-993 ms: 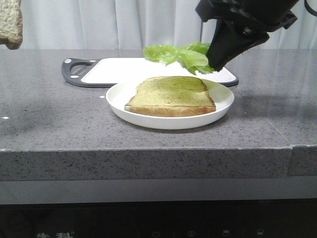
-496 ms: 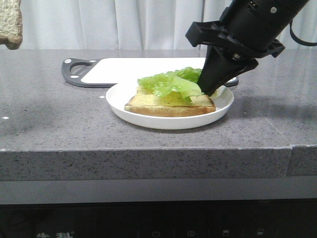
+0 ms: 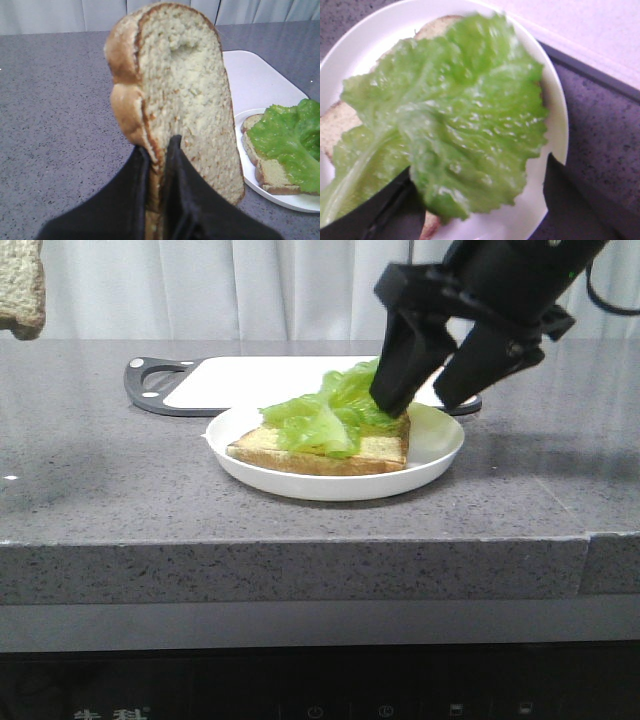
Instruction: Left arm grabs bread, right arm adds lettuce
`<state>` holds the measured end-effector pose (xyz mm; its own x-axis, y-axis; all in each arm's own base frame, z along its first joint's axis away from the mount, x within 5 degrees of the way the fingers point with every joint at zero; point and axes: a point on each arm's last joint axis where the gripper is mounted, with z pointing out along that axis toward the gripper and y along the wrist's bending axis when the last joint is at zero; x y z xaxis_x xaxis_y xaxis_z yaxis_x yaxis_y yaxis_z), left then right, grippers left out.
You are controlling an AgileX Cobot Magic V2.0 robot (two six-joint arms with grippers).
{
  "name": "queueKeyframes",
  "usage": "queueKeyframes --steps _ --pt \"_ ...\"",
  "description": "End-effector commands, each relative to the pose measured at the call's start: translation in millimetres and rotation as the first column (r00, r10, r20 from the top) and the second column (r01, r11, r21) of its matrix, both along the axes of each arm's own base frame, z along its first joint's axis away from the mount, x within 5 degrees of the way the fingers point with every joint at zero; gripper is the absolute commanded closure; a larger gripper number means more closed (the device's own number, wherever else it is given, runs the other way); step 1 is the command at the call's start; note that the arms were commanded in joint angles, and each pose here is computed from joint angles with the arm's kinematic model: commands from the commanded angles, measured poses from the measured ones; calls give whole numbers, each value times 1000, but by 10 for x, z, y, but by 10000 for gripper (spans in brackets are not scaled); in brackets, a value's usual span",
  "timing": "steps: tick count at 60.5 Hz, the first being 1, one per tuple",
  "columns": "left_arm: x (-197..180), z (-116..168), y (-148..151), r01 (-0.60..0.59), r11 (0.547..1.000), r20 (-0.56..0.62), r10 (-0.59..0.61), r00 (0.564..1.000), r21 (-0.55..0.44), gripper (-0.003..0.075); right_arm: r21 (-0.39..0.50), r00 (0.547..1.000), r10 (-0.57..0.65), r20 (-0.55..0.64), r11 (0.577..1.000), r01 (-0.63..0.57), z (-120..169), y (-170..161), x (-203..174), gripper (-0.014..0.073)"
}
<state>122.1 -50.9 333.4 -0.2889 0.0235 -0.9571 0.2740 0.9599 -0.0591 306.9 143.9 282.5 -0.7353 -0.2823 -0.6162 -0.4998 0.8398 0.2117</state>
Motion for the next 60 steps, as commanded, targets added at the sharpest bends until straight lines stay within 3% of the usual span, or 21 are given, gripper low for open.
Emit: queueKeyframes --steps 1,12,19,25,33,40,43,53,60 --pt "-11 163 -29 41 999 86 -38 996 -32 741 58 991 -16 131 998 8 406 -40 -71 74" --pt "-11 163 -29 41 999 86 -38 996 -32 741 66 984 -11 178 998 -1 585 -88 -185 73" --pt "-11 163 -29 41 999 86 -38 996 -32 741 19 968 4 253 1000 -9 741 -171 -288 76" --pt "-11 163 -29 41 999 86 -38 996 -32 741 -2 956 17 292 1000 -17 865 -228 -405 126" --pt "-11 163 -29 41 999 85 -38 996 -34 741 21 942 -1 337 1000 -6 960 -294 -563 351" --pt "-16 162 -42 49 997 74 -44 996 -65 741 38 925 -23 379 999 9 960 -373 -737 636" --pt "-18 164 -50 55 995 72 -49 996 -80 741 48 914 -39 403 999 21 941 -411 -811 659" --pt "13 201 -139 109 981 83 -97 992 -159 741 44 829 -85 553 996 73 838 -597 -1089 657" --pt "105 285 -265 156 956 90 -137 986 -248 741 102 736 -147 661 989 107 757 -747 -1372 657"
